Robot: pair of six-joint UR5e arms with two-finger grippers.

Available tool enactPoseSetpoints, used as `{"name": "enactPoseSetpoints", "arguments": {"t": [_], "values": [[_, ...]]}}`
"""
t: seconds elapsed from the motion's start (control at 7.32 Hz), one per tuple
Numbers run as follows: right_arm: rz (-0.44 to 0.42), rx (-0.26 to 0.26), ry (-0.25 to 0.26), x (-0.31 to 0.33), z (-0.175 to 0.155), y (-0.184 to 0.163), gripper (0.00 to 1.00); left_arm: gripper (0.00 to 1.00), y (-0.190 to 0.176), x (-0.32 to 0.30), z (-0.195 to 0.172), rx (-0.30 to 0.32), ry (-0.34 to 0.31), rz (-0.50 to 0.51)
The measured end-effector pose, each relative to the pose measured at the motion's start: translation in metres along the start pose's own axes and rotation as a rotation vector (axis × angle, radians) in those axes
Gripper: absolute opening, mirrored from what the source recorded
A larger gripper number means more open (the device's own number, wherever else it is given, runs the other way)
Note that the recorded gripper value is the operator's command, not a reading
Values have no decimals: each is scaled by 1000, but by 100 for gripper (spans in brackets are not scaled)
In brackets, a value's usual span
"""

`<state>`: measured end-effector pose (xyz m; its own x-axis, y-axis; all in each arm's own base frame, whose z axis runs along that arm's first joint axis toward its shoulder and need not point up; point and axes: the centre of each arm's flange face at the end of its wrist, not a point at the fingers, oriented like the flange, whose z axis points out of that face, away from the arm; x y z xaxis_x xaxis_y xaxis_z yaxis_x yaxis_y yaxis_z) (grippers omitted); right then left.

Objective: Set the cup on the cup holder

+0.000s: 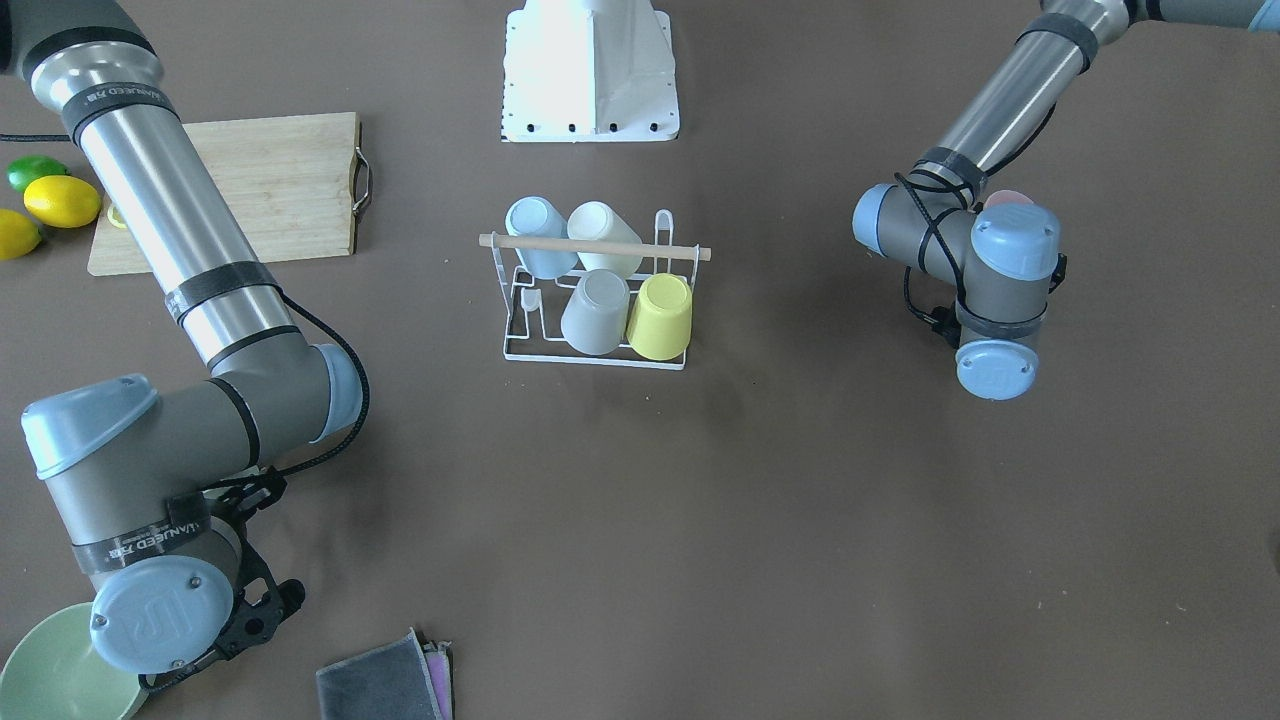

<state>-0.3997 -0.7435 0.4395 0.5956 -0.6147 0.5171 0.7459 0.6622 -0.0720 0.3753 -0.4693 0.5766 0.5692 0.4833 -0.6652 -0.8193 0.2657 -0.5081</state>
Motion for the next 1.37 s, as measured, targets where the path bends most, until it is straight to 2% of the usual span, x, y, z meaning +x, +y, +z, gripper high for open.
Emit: {"name": "enactPoseSetpoints", "arguments": {"t": [0.14,0.27,0.41,0.68,0.82,0.96,1.09,1.37], "values": [[-4,-20,5,-2,3,-4,100,74,0,0,2,-8,2,-5],[-5,-36,6,-5,6,-7,100,51,1,-1,3,-15,2,-9],[-5,-53,8,-9,9,-11,100,38,2,-1,3,-19,-1,-10],[-6,-80,27,-13,14,-15,100,34,12,-6,-5,11,0,-9],[-5,-94,38,-12,17,-15,100,34,31,-10,-14,80,-10,11],[-5,-109,49,-10,22,-15,100,34,53,-8,-17,177,-43,56],[-7,-120,55,-10,27,-15,100,28,75,-2,-16,301,-100,112],[-9,-135,57,-12,33,-16,100,26,109,17,-15,610,-214,182]]}}
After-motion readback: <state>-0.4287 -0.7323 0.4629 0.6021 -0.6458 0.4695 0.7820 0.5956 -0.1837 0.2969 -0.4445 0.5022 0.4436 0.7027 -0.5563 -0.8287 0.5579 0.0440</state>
